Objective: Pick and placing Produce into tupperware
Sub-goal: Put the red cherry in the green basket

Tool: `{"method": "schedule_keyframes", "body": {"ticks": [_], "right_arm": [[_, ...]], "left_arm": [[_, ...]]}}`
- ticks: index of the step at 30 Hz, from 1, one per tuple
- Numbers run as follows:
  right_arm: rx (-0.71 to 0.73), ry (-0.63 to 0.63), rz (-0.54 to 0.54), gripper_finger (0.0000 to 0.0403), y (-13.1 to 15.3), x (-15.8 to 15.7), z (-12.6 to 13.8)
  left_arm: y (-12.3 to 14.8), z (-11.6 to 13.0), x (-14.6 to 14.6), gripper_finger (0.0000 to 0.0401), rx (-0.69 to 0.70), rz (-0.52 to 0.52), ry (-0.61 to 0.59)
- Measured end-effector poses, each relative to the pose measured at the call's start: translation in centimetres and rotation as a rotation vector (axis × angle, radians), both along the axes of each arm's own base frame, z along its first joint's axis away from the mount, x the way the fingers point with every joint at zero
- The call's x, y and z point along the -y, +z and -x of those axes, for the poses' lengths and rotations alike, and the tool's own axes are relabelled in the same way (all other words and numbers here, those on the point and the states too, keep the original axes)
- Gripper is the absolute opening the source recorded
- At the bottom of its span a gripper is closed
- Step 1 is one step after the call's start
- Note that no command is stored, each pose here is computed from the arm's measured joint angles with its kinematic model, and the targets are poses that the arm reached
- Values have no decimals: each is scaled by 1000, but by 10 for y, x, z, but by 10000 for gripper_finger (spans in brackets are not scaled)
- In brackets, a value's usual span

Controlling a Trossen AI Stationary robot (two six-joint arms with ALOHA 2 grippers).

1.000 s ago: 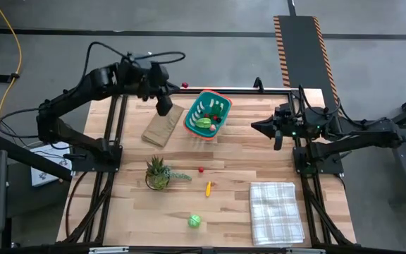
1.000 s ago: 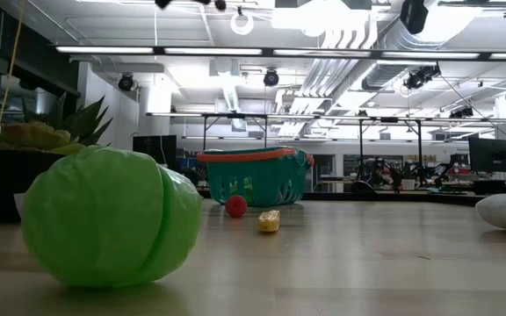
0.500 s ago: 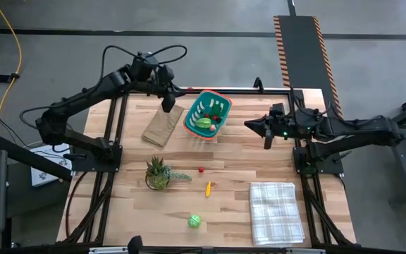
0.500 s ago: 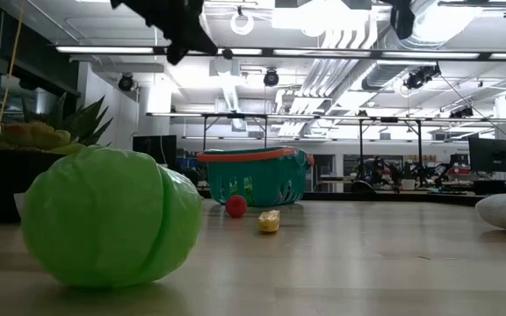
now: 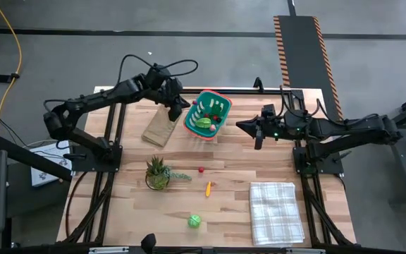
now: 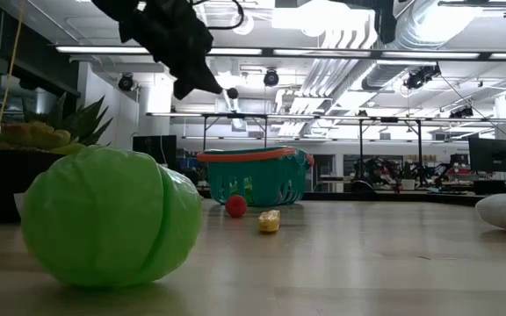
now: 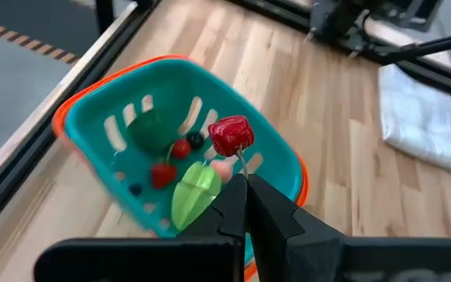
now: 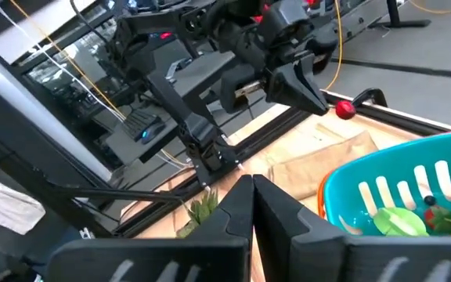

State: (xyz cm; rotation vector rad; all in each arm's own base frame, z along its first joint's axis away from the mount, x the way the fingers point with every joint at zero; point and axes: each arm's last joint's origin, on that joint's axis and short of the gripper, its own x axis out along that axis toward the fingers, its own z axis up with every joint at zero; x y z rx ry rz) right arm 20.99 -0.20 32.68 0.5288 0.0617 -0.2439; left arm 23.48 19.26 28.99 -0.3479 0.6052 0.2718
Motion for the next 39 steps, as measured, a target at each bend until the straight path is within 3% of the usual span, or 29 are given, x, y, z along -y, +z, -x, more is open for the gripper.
{"method": "schedule_keyframes", "body": {"ticks": [5, 21, 39], "right_arm": [[-16, -18, -20, 1, -3, 4, -3], [-12, -18, -5, 1, -2, 6, -2], [-27, -16, 12, 1, -3, 6, -2]], "left_arm": [[-11, -11, -9, 0, 25, 23, -8], [-59, -37, -13, 0, -111, 108, -19], [-76, -49, -9, 0, -168, 114, -18]]}}
